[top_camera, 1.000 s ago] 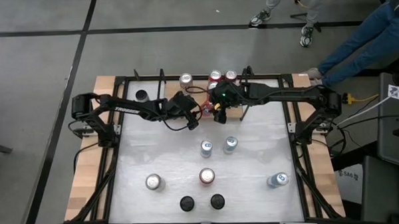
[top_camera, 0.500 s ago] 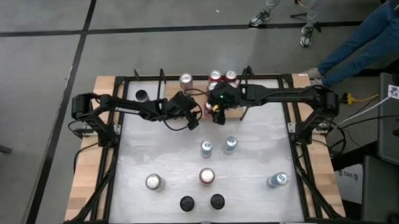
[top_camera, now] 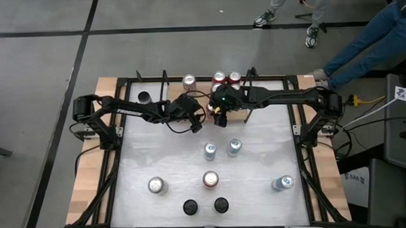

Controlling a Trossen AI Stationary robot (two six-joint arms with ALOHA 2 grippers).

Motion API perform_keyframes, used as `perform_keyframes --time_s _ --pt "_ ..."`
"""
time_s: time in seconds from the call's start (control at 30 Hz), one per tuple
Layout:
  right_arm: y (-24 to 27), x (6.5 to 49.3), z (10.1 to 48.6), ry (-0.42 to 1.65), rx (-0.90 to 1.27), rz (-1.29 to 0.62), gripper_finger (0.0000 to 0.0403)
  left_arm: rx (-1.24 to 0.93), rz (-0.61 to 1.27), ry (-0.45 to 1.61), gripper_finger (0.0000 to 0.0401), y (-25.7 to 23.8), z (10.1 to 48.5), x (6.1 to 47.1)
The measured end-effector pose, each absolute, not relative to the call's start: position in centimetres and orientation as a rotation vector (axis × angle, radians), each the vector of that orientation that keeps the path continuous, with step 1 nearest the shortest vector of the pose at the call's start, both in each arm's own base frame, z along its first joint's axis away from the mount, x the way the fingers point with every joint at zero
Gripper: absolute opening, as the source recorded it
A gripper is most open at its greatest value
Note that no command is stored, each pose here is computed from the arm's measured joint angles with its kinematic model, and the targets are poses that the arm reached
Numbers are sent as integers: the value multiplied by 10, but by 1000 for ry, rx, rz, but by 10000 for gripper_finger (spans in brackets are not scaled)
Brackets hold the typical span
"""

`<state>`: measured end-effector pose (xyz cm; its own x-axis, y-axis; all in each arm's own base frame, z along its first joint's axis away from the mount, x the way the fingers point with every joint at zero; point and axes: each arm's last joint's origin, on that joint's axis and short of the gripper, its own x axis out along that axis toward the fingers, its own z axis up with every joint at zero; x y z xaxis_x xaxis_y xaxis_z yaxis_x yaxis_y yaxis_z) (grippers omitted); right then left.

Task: Place canned beverage on shelf
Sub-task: Put the pink soda can on the shelf

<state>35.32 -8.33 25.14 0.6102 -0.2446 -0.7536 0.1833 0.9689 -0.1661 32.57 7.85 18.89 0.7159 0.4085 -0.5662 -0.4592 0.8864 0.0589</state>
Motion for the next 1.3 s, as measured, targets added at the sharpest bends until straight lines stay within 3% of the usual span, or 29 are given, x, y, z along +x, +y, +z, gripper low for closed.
perform_keyframes --time_s 1.3 --pt "-84 354 252 866 -85 -267 319 -91 478 604 163 78 189 326"
